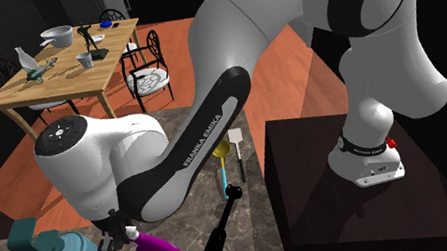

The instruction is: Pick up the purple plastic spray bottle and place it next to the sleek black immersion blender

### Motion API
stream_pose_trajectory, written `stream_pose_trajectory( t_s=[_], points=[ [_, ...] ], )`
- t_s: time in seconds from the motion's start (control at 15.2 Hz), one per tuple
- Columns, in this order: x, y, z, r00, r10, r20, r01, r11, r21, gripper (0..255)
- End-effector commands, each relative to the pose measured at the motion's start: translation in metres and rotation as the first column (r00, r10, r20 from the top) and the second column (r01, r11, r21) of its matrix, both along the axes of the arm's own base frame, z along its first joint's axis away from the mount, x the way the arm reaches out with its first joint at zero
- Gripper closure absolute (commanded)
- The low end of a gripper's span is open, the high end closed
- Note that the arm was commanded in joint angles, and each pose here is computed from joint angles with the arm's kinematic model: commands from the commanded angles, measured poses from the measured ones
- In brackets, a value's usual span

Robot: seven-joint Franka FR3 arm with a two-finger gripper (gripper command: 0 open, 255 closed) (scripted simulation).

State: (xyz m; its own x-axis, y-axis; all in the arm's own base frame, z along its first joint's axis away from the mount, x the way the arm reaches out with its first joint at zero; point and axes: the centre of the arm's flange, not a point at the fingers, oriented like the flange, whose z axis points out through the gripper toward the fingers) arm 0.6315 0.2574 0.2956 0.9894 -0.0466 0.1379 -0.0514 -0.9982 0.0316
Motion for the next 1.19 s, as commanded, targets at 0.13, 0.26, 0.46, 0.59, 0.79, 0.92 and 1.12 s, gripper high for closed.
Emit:
stream_pose_trajectory(
  t_s=[0.13,0.26,0.46,0.59,0.79,0.92,1.12],
  points=[
    [-0.001,0.0,-0.019,1.0,0.0,0.001,0.0,1.0,0.0,255],
    [-0.001,0.0,-0.019,1.0,0.0,0.001,0.0,1.0,0.0,255],
    [-0.001,0.0,-0.019,1.0,0.0,0.001,0.0,1.0,0.0,255],
    [-0.001,0.0,-0.019,1.0,0.0,0.001,0.0,1.0,0.0,255],
    [-0.001,0.0,-0.019,1.0,0.0,0.001,0.0,1.0,0.0,0],
    [-0.001,0.0,-0.019,1.0,0.0,0.001,0.0,1.0,0.0,0],
    [-0.005,0.001,0.007,1.0,0.0,0.001,0.0,1.0,0.0,0]
  ],
)
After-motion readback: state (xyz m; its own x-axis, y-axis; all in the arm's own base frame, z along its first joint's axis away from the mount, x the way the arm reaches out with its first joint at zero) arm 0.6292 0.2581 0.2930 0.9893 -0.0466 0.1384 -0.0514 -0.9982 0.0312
